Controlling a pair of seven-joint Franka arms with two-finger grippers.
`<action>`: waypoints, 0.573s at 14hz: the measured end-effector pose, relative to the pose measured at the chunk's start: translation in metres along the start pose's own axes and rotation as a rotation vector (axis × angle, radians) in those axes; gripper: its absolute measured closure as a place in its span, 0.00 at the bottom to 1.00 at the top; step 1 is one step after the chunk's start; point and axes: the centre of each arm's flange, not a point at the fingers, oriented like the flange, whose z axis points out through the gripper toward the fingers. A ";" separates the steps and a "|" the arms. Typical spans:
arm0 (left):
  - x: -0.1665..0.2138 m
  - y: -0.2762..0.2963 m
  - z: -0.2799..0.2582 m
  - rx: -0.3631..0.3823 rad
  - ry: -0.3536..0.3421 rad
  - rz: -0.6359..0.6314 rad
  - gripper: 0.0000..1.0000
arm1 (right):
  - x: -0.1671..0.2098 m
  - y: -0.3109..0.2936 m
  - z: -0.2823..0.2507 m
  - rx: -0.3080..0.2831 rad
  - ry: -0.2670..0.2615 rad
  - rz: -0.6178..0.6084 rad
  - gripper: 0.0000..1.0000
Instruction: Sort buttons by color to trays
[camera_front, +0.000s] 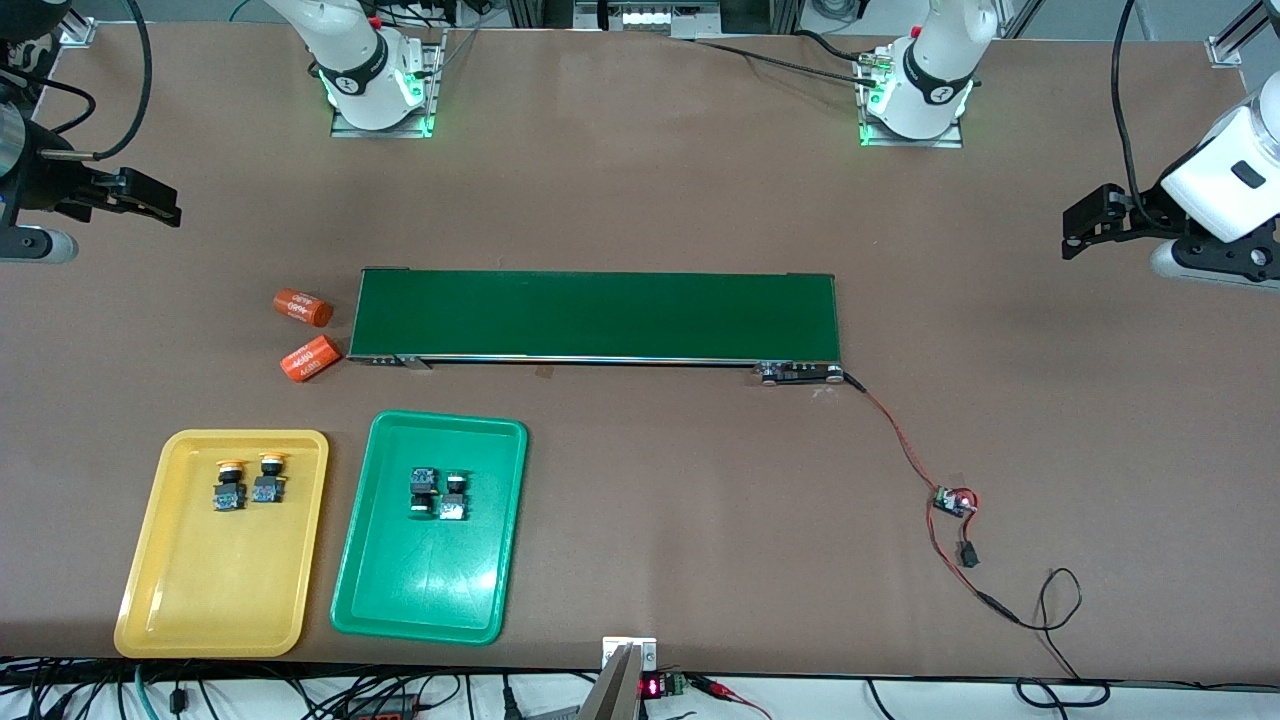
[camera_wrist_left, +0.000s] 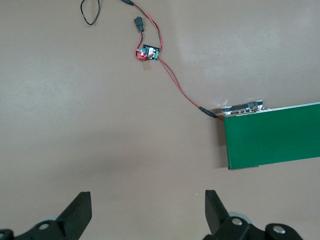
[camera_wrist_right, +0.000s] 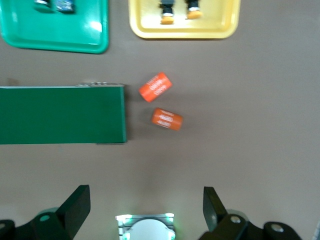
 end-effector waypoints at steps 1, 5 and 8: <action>0.000 0.000 0.000 0.000 0.000 0.000 0.00 | 0.002 -0.005 -0.002 0.024 0.020 -0.004 0.00; 0.000 0.000 0.000 0.000 0.000 0.000 0.00 | 0.009 -0.009 0.000 0.046 0.043 -0.007 0.00; 0.000 0.000 0.000 0.000 0.000 0.000 0.00 | 0.010 -0.009 0.000 0.047 0.045 -0.007 0.00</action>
